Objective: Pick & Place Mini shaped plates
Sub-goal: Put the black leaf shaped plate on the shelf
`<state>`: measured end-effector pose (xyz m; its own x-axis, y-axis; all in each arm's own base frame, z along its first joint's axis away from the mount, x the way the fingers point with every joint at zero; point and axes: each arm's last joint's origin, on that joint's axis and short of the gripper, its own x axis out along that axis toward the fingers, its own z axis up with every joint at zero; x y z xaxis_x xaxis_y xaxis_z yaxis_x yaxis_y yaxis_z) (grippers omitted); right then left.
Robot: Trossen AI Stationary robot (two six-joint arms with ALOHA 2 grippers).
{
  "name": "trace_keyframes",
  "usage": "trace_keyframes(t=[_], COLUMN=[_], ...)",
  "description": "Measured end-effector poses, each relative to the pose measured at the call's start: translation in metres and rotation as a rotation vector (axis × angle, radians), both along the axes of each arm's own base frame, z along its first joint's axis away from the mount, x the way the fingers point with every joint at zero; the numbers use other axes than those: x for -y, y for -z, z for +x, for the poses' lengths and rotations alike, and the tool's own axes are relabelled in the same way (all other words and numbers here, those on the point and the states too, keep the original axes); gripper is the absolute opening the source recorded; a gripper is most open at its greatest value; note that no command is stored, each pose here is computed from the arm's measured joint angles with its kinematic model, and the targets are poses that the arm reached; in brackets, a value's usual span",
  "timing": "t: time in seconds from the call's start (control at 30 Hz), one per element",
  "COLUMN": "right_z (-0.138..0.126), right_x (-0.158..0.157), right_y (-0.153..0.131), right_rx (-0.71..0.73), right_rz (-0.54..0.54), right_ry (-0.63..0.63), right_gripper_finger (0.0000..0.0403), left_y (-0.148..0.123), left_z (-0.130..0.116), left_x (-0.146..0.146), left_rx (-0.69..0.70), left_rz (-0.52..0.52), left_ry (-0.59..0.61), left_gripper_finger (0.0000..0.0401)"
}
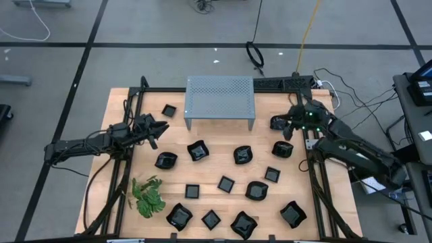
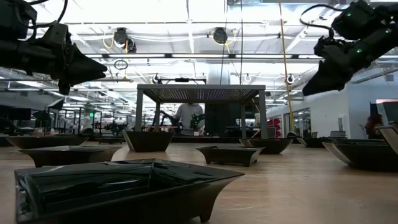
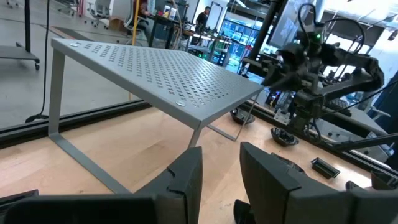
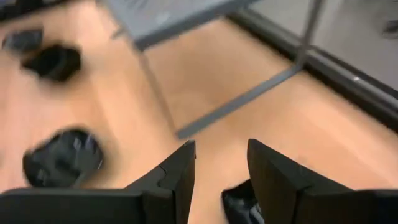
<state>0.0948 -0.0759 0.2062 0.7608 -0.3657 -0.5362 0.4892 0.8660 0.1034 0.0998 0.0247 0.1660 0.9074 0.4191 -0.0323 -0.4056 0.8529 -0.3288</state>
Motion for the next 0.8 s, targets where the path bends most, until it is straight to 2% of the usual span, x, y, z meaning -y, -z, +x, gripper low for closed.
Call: trace_keyframes(t=[0.17,0.3,0.53,0.8], right_z=[0.017,0.029,0.046,0.055], right_x=[-0.008,-0.015,-0.027,-0.027], right_y=[0.012,0.022,0.043,0.066], right_rx=[-0.129,-0.278,-0.596,-0.839], right_rz=[0.001,-0.088,-0.309,-0.379], right_ry=[-0.137,-0.193,-0.286,-0.311], right_gripper_finger=[0.0134,0.0134,0.0134,0.0134], left_y=[0.000,0.000,0.000,0.000], left_z=[0.000,0.000,0.000,0.000], left_x=[0.000,0.000,0.000,0.000], left_rx=[0.000,0.000,0.000,0.000], left_rz=[0.000,0.000,0.000,0.000], left_ry=[0.000,0.000,0.000,0.000], left_gripper_finger=[0.0111,0.0111,0.0111,0.0111])
